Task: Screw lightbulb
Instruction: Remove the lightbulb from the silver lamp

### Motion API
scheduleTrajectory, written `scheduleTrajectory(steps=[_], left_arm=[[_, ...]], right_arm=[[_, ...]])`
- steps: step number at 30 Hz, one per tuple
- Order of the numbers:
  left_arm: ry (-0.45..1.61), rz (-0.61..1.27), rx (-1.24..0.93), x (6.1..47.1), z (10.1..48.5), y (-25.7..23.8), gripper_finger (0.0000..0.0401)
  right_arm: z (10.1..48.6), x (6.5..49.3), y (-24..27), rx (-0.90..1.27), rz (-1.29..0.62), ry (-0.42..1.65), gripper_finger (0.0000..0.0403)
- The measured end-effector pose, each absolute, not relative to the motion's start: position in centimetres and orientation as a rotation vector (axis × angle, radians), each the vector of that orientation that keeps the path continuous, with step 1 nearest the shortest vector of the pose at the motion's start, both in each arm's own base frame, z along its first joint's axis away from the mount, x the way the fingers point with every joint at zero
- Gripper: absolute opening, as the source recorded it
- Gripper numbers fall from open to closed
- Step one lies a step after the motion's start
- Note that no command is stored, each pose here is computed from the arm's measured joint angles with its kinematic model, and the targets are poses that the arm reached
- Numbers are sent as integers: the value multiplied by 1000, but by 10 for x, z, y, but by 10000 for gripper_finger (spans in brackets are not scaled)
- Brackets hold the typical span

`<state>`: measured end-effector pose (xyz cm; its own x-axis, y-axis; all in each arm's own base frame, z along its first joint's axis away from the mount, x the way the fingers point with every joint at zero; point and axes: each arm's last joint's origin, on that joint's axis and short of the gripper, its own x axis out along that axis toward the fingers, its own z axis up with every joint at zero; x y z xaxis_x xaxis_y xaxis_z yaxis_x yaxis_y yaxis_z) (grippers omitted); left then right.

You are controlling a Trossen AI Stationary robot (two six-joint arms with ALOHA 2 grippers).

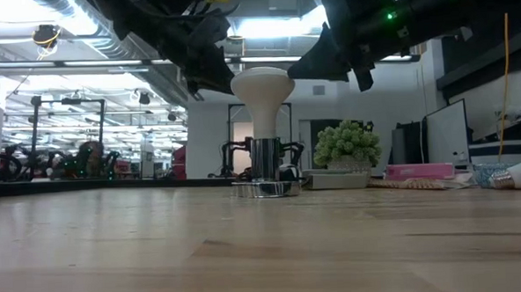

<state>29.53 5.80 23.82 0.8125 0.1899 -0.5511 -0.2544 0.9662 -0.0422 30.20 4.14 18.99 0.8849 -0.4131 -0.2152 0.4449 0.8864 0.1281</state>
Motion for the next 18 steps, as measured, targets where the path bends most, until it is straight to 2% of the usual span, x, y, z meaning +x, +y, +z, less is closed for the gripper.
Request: scheduleTrajectory(steps=[10, 15, 18], left_arm=[[633, 241, -203, 293, 234, 45, 1], [715, 143, -245, 293, 224, 29, 1], [659, 133, -218, 296, 232, 21, 1]], right_arm=[[189, 301, 37, 157, -544, 181, 5], [187, 299, 32, 133, -639, 186, 5], [187, 300, 29, 140, -629, 187, 5]])
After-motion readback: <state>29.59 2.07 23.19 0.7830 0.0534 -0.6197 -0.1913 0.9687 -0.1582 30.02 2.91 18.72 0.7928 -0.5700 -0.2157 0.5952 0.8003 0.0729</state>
